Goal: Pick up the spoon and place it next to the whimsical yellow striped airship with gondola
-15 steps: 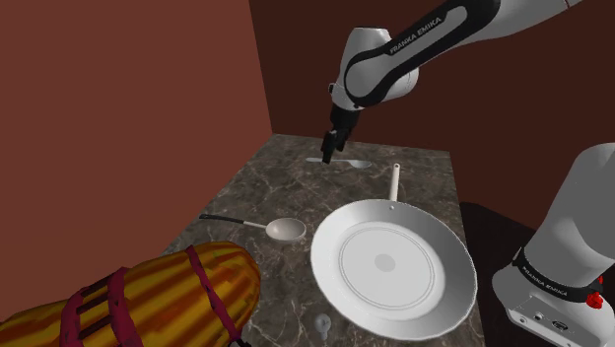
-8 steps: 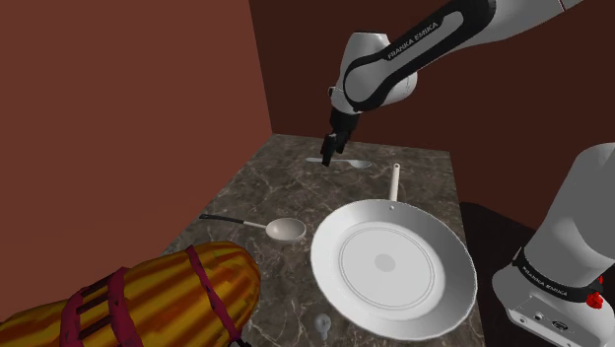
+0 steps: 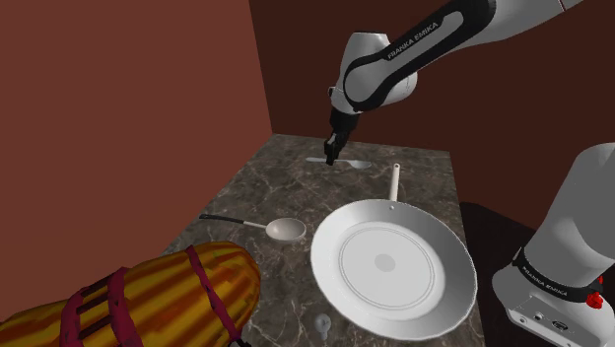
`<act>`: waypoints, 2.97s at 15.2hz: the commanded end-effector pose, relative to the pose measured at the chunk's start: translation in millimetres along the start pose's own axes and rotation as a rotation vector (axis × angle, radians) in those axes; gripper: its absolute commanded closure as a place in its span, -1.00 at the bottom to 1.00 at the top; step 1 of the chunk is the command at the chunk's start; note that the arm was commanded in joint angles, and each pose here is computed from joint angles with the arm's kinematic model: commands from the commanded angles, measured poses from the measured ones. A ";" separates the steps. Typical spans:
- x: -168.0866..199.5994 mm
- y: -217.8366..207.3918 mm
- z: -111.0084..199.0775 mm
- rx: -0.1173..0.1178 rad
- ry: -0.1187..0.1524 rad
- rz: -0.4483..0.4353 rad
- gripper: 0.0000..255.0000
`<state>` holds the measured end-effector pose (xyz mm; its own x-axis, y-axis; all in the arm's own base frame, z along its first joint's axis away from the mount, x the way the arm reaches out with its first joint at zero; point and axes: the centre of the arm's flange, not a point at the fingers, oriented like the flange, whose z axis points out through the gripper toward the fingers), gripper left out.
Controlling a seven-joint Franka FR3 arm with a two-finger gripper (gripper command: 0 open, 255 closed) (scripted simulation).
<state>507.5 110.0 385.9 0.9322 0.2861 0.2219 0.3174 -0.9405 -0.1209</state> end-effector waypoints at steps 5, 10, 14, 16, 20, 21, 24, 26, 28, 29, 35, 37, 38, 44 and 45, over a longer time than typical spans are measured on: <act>2.4 -1.3 -10.2 0.000 0.000 0.000 1.00; 8.2 -4.5 -35.7 0.000 0.000 0.000 1.00; 12.9 -7.1 -56.1 0.000 0.000 0.000 1.00; 15.2 -8.3 -66.3 0.000 0.000 0.000 1.00; 19.9 -10.9 -86.8 0.000 0.000 0.000 1.00; 21.1 -11.5 -91.9 0.000 0.000 0.000 1.00; 24.6 -13.4 -107.2 0.000 0.000 0.000 1.00; 27.0 -14.7 -117.4 0.000 0.000 0.000 1.00; 29.3 -16.0 -127.6 0.000 0.000 0.000 1.00; 30.5 -16.6 -132.8 0.000 0.000 0.000 1.00; 37.5 -20.5 -163.4 0.000 0.000 0.000 1.00; 39.9 -21.7 -173.6 0.000 0.000 0.000 1.00; 41.0 -22.4 -178.7 0.000 0.000 0.000 1.00; 48.1 -26.2 -209.4 0.000 0.000 0.000 1.00; 49.2 -26.8 -214.5 0.000 0.000 0.000 1.00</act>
<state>506.6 110.8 601.5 0.9320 0.2861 0.2225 0.3175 -0.9405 -0.1208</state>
